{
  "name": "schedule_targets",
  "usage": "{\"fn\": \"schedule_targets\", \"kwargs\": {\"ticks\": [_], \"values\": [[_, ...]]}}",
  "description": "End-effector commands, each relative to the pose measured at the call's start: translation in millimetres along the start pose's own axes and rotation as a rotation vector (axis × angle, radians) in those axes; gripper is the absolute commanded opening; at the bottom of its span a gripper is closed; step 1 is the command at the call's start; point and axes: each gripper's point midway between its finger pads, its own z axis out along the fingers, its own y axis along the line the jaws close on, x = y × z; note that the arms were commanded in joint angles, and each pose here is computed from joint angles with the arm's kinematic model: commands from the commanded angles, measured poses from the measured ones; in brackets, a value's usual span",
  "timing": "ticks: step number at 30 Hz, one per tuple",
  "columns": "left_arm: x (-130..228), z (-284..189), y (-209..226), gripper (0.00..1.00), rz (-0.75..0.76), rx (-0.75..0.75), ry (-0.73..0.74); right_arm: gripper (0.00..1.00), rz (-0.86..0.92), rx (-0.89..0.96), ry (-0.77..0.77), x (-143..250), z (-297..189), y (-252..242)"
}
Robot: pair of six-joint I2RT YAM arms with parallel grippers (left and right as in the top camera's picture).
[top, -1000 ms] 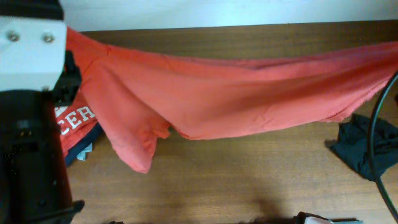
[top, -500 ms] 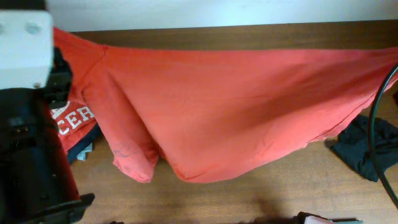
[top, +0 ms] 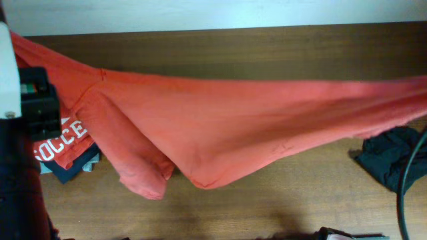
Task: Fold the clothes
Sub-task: 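Lift the red shirt high with both grippers, shaking it out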
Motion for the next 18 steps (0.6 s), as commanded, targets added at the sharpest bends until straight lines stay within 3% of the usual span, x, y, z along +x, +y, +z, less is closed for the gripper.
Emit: {"fn": "schedule_targets", "kwargs": {"ticks": [1,11,18], "values": [[5.0,-1.2,14.6,0.0,-0.012,0.01,0.006,0.04,0.018,0.048,0.04,5.5,11.1,-9.9],[5.5,-0.4,14.3,0.0,0.003,0.0,0.01,0.04,0.052,0.075,0.272,35.1,83.3,-23.2],[-0.4,1.2,13.8,0.0,0.018,-0.019,0.018,0.04,0.05,0.058,0.273,33.7,89.3,-21.0]]}}
